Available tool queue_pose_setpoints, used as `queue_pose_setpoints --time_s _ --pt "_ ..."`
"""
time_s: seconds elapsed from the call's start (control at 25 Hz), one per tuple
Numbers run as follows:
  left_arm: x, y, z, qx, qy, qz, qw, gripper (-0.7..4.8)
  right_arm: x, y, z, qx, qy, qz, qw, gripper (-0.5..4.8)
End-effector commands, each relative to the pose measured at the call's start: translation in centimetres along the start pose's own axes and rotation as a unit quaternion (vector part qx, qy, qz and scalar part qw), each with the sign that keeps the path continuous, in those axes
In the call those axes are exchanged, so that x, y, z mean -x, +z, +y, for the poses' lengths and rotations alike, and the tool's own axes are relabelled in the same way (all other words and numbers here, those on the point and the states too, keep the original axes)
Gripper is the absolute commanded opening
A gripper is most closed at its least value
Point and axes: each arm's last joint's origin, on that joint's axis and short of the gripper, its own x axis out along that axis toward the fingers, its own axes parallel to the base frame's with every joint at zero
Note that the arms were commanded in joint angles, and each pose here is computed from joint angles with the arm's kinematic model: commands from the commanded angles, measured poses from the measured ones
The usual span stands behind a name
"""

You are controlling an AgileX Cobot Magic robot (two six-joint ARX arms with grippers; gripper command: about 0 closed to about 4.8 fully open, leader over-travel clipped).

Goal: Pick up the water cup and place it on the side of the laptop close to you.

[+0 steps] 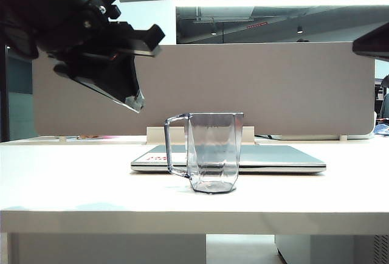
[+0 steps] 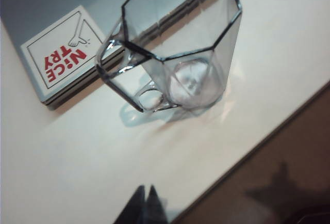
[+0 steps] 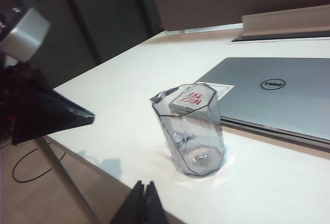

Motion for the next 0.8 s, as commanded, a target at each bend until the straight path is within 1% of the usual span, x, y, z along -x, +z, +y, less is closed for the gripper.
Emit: queue_pose_setpoints --time_s 0.04,0.16,0.2,0.24,0.32,0.44,0.52,0.56,0.72,0.8 --pt "-0.3 0.3 1.2 -0.015 -0.037 -0.009 0.999 -0.05 0.0 -0.2 0.3 0.000 -0.027 -0.007 1.000 -0.09" --pt "-0.8 0.2 2.7 -0.011 -0.072 -0.013 0.997 -0.05 0.0 -0.3 0.6 0.001 -0.028 -0.005 1.000 -0.09" --pt "-1.0 0.1 3.9 -0.003 -0.092 -0.016 0.996 -0.05 0.0 -0.4 0.6 0.001 -0.028 -0.005 1.000 -0.09" --pt "-1.1 0.0 4.7 0.003 -0.103 -0.020 0.994 -0.05 0.0 -0.4 0.6 0.001 -0.028 -0.003 1.000 -0.09" --pt "-1.4 -0.3 7.3 0.020 -0.120 -0.038 0.992 -0.05 0.0 -0.4 0.6 0.001 -0.030 -0.004 1.000 -0.09" --pt "-1.7 -0.7 9.0 0.026 -0.127 -0.050 0.990 -0.05 0.0 -0.4 0.6 0.001 -0.030 -0.004 1.000 -0.09" --pt "-2.1 -0.8 9.7 0.019 -0.128 -0.058 0.990 -0.05 0.0 -0.4 0.6 0.001 -0.030 -0.003 1.000 -0.09" --pt "-2.6 -0.9 10.0 0.008 -0.127 -0.065 0.990 -0.05 0.0 -0.5 0.6 0.001 -0.031 0.000 1.000 -0.09" --pt "-4.2 -0.9 10.1 -0.004 -0.126 -0.075 0.989 -0.05 0.0 -0.7 0.5 0.002 -0.034 0.011 0.999 -0.09" --pt "-5.3 -1.2 10.0 -0.020 -0.141 -0.082 0.986 -0.05 0.0 -0.9 0.5 0.003 -0.037 0.020 0.999 -0.09"
